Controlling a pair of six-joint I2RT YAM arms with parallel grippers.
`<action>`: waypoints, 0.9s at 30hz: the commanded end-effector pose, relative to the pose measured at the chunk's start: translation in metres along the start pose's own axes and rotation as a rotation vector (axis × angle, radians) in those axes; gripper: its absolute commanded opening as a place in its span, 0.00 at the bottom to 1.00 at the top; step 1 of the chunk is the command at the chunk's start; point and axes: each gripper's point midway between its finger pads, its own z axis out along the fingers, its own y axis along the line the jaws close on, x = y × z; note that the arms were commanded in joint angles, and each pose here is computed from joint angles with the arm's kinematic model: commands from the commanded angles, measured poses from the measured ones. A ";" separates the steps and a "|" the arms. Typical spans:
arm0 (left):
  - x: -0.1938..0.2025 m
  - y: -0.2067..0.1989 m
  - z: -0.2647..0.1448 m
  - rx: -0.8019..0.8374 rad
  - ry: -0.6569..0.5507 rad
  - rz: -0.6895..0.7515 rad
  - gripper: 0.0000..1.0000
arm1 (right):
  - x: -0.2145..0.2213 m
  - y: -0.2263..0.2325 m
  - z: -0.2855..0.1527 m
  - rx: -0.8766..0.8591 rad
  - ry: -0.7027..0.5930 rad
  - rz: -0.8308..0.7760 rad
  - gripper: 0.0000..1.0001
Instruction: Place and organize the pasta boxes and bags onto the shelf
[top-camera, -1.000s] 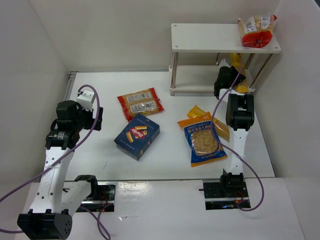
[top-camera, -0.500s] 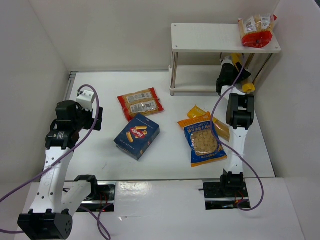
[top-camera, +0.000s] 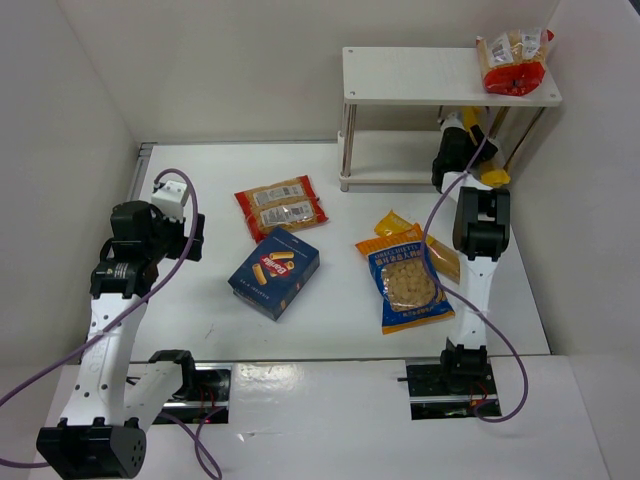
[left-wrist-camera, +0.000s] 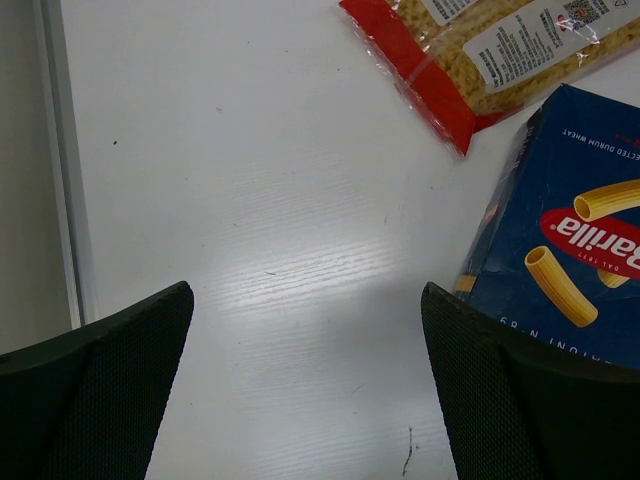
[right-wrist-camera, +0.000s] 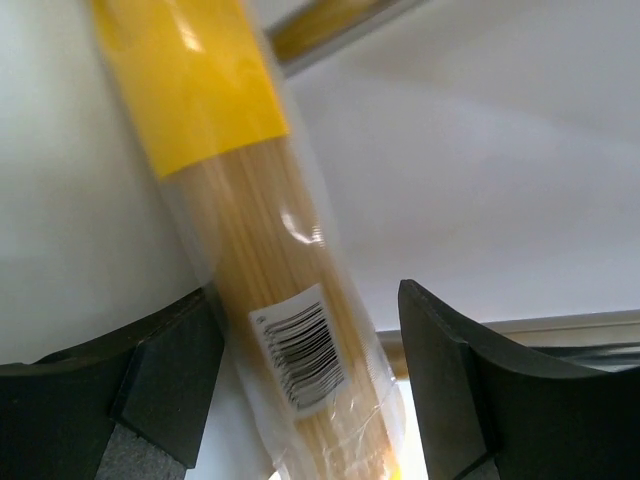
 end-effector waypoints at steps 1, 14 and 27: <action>-0.002 -0.001 0.001 0.012 -0.012 0.007 1.00 | -0.050 -0.015 -0.027 -0.043 -0.123 0.101 0.75; -0.004 -0.002 -0.001 0.019 -0.023 0.008 1.00 | -0.077 0.020 -0.061 -0.219 -0.178 0.096 0.75; -0.005 0.002 -0.003 -0.006 -0.027 0.009 1.00 | -0.093 0.020 -0.139 -0.437 -0.242 0.096 0.76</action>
